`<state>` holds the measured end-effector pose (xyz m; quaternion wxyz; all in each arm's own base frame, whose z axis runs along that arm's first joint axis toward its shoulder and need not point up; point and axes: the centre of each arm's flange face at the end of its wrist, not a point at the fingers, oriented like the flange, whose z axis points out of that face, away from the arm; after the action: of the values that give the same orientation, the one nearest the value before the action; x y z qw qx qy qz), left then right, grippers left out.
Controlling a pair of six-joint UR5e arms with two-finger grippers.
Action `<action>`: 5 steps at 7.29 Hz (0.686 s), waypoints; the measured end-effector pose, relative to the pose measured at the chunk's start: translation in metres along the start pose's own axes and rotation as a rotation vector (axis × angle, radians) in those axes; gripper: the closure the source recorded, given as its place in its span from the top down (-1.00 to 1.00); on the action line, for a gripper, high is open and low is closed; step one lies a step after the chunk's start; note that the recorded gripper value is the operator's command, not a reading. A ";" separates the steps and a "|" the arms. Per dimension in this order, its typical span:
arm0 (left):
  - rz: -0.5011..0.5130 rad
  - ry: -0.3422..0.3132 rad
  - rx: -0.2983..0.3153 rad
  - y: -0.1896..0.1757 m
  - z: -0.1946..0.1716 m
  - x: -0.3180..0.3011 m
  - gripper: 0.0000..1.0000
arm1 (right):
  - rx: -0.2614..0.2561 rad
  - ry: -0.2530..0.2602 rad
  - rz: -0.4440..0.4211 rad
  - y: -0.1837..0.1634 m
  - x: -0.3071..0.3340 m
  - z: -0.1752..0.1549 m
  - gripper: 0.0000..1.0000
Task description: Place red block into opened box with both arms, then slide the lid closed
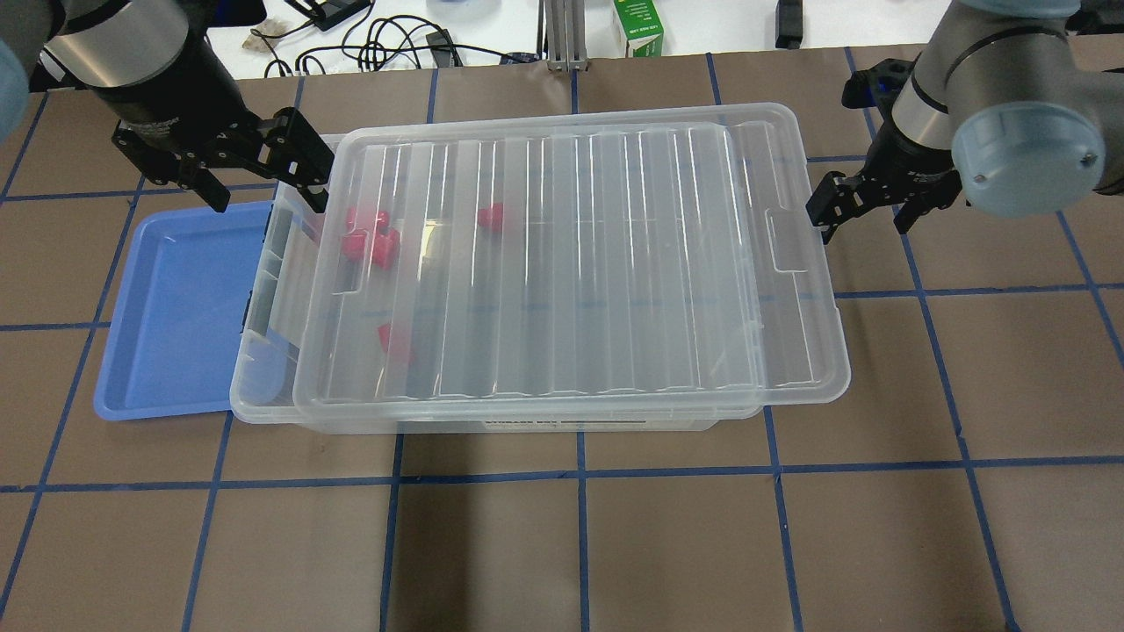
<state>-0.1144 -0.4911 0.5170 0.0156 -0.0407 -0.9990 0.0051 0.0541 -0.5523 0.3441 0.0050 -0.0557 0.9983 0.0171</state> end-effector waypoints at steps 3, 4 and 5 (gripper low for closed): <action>-0.001 0.000 0.000 0.000 0.000 0.000 1.00 | 0.030 0.002 0.005 -0.003 -0.029 -0.003 1.00; -0.001 -0.001 0.000 0.001 0.000 0.000 1.00 | 0.039 0.003 0.004 -0.004 -0.030 -0.006 1.00; -0.001 -0.001 0.000 0.001 0.000 0.000 1.00 | 0.062 0.011 0.003 -0.007 -0.030 -0.021 1.00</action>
<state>-0.1140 -0.4904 0.5172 0.0153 -0.0404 -0.9991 0.0050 0.0848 -0.5568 0.3652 0.0013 -0.0540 0.9984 -0.0140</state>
